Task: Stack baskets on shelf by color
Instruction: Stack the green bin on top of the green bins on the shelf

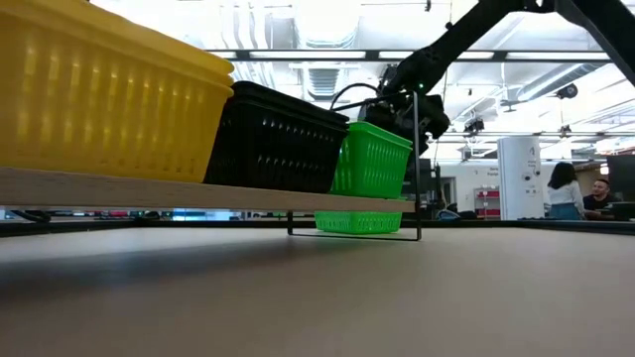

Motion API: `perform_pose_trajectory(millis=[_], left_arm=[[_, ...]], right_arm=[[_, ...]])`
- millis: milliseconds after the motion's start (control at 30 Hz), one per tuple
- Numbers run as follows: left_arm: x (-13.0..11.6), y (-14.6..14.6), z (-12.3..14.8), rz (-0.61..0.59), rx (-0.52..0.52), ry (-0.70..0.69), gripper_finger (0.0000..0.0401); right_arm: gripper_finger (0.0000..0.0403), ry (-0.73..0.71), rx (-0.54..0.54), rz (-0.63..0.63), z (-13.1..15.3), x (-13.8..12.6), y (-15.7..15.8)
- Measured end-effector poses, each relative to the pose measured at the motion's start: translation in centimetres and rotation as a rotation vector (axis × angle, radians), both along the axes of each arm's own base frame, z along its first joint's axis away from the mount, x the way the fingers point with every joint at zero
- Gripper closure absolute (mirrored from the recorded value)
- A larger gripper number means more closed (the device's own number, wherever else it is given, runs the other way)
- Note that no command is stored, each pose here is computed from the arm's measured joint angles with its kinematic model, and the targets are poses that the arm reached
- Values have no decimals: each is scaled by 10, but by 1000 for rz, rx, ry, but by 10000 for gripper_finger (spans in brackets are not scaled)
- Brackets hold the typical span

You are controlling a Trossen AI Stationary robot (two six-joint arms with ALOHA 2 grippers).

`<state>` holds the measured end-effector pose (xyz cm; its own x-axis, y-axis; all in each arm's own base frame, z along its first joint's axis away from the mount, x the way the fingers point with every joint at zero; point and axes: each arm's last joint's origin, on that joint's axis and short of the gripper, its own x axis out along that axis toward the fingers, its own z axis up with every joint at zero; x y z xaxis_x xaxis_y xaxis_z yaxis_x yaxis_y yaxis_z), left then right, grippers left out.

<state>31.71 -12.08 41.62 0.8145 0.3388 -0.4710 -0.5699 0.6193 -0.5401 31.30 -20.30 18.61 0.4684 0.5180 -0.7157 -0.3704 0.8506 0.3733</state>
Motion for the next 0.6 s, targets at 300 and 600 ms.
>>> perform_pose_trajectory(millis=[300, 600], left_arm=[[3, 7, 0, 24, 1, -2, 393], [3, 8, 0, 27, 0, -2, 393]], right_arm=[[228, -52, -150, 40, -1, 11, 1], [251, -46, -221, 33, -12, 11, 1]])
